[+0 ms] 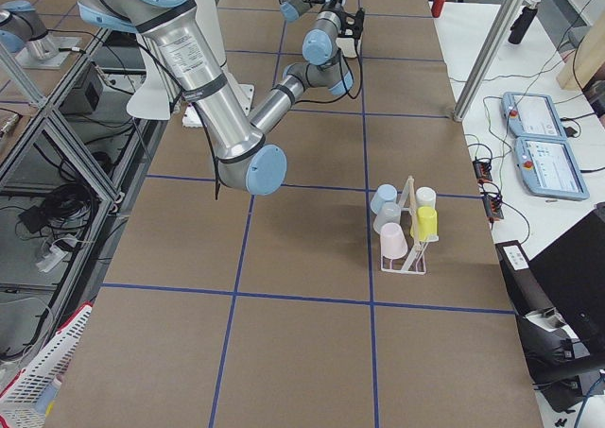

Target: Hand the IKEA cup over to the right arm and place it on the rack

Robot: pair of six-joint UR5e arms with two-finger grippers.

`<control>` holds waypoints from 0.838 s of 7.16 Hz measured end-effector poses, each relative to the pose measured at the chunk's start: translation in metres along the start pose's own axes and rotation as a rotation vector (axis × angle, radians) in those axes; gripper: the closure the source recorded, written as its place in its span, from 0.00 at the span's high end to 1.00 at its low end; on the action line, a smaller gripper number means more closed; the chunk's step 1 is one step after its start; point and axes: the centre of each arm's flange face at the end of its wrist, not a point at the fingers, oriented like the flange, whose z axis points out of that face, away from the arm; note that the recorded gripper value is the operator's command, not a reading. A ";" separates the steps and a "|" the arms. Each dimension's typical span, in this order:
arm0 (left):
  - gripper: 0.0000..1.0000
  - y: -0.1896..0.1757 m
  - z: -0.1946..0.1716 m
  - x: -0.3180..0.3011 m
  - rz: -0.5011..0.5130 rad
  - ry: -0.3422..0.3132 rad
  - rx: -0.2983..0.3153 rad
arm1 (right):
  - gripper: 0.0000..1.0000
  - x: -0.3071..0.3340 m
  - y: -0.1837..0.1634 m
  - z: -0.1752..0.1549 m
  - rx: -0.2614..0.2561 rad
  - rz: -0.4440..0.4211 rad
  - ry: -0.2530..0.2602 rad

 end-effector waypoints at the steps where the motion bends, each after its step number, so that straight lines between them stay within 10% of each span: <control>1: 0.00 0.000 0.000 -0.001 0.000 -0.001 -0.001 | 0.78 0.000 0.001 0.001 -0.003 0.000 -0.001; 3: 0.04 0.001 -0.001 -0.001 0.000 -0.002 -0.002 | 0.47 -0.001 0.002 0.002 -0.007 0.000 -0.003; 4: 0.99 0.001 -0.001 -0.001 0.000 -0.002 -0.001 | 0.31 -0.001 0.002 0.002 -0.008 0.000 -0.004; 6: 1.00 -0.001 -0.002 -0.001 -0.001 -0.001 0.002 | 0.21 -0.002 0.003 0.001 -0.009 -0.001 -0.006</control>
